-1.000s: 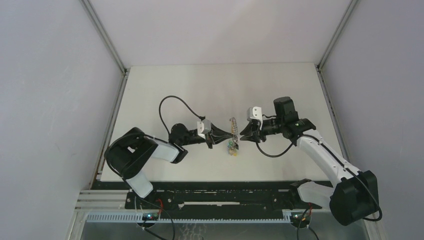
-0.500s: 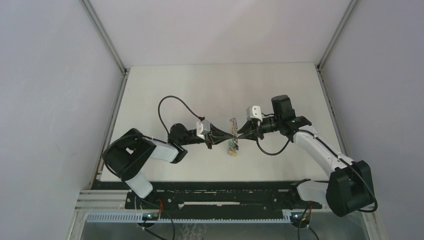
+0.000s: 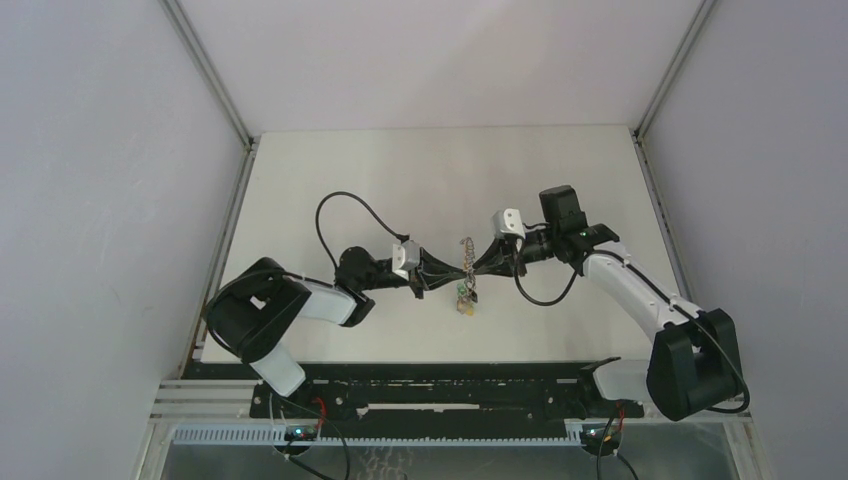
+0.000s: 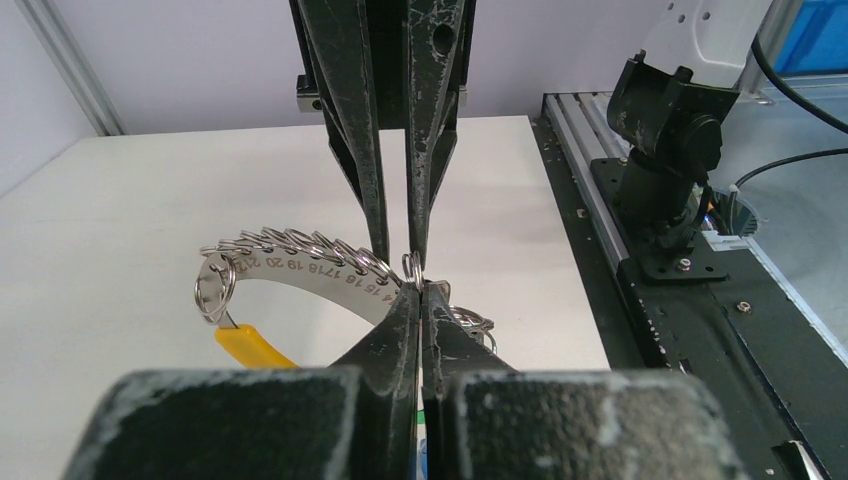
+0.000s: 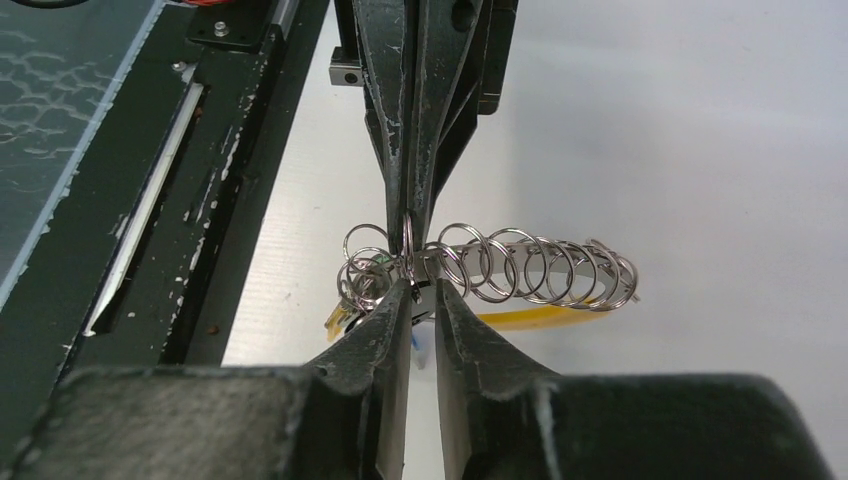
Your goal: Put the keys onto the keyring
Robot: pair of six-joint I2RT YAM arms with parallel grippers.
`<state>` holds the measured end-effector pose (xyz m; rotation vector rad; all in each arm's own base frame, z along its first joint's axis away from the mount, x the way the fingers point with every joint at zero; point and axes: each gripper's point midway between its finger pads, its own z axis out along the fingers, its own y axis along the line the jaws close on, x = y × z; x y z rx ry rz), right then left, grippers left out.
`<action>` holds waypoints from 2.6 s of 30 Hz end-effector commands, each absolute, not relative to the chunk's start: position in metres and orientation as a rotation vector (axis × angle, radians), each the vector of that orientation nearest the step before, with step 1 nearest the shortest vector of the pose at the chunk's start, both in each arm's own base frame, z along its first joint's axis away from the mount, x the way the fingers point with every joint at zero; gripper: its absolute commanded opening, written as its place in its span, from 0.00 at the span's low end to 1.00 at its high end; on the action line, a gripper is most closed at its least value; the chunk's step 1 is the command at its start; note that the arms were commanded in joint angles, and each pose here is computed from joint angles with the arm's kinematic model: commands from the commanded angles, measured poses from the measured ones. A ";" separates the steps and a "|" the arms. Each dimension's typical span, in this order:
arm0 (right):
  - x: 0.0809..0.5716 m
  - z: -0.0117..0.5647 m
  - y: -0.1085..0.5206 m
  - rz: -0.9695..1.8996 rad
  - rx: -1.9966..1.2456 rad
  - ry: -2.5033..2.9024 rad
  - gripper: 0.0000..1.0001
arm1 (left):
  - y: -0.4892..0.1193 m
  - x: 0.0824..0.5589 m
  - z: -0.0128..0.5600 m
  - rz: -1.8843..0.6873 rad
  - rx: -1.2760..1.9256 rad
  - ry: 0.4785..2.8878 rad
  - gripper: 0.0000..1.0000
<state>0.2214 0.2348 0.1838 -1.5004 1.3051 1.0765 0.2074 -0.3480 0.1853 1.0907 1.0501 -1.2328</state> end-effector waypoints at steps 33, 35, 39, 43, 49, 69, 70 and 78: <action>0.223 0.201 0.266 1.173 -1.560 1.291 0.00 | -0.353 0.191 0.231 -1.224 1.105 0.863 0.00; 0.223 0.202 0.269 1.171 -1.562 1.296 0.00 | -0.353 0.191 0.231 -1.221 1.102 0.866 0.00; 0.231 0.196 0.265 1.119 -1.540 1.385 0.00 | -0.350 0.196 0.226 -1.192 1.085 0.887 0.00; 0.249 0.187 0.247 0.958 -1.448 1.557 0.11 | -0.343 0.208 0.217 -1.163 1.042 0.944 0.00; 0.268 0.194 0.220 0.769 -1.175 1.745 0.34 | -0.337 0.230 0.201 -1.128 0.942 1.060 0.00; 0.253 0.228 0.147 0.646 -0.217 1.973 1.00 | -0.300 0.315 0.134 -1.001 0.468 1.644 0.11; 0.248 0.230 0.147 0.656 -0.219 1.959 1.00 | -0.299 0.319 0.125 -0.981 0.452 1.700 0.14; 0.225 0.251 0.122 0.586 -0.153 1.885 1.00 | -0.281 0.334 0.118 -0.913 0.325 1.837 0.47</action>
